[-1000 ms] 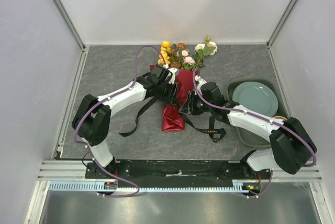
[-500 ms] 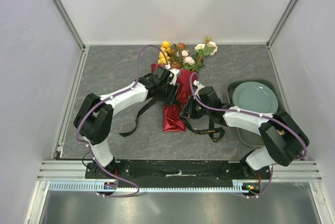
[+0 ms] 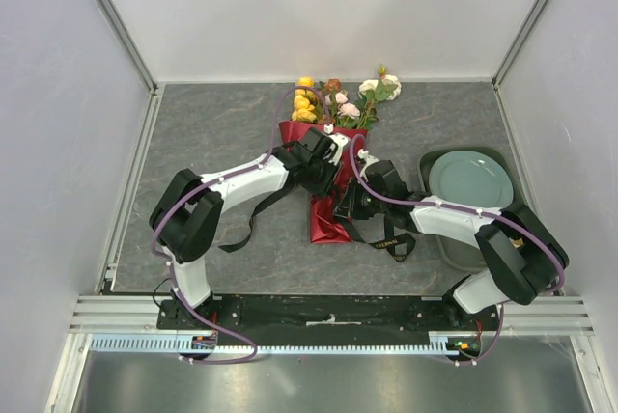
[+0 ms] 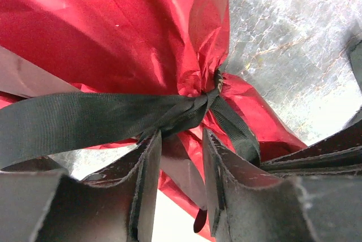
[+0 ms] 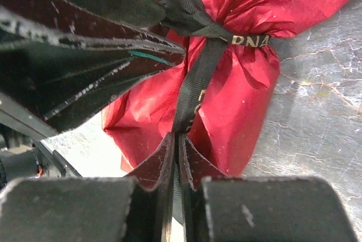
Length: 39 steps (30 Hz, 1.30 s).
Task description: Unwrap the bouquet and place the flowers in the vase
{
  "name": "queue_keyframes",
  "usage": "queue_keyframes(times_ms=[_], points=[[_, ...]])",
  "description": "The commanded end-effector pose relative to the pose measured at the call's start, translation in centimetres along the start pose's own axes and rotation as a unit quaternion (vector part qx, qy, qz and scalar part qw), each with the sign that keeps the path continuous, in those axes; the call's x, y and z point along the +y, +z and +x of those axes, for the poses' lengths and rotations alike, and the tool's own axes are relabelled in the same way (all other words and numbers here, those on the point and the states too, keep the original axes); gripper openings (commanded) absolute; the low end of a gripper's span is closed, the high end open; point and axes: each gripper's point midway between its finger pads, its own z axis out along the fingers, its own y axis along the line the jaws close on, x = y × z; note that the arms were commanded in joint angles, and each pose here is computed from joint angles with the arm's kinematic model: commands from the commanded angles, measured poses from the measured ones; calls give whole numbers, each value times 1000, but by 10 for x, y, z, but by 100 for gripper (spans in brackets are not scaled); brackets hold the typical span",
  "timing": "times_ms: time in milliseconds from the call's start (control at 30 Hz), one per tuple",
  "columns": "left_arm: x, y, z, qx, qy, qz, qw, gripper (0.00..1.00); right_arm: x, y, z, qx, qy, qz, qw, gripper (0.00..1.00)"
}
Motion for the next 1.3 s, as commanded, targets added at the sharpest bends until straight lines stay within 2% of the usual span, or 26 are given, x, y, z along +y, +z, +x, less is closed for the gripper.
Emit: queue_keyframes(times_ms=[0,367,600,933,1067,1200,1267], points=[[4,-6,-32,-57,37,-38,997,40,-1,1,-4,-10,-2,3,1000,12],[0,9,-34,-53,42,-62,996,41,0,-6,-4,-15,-4,7,1000,11],[-2,17,-31,-38,54,-66,996,27,3,-13,-8,-18,-7,9,1000,11],[-7,8,-35,-38,60,-55,996,31,24,-44,-44,-60,-48,21,997,20],[-7,9,-33,-35,60,-55,996,10,39,-47,-52,-67,-46,-2,997,22],[-11,-4,-40,-57,44,-48,996,2,40,-34,-51,-64,-28,-12,997,20],[-12,-13,-42,-68,41,-46,996,2,34,-25,-48,-62,-14,-9,998,17]])
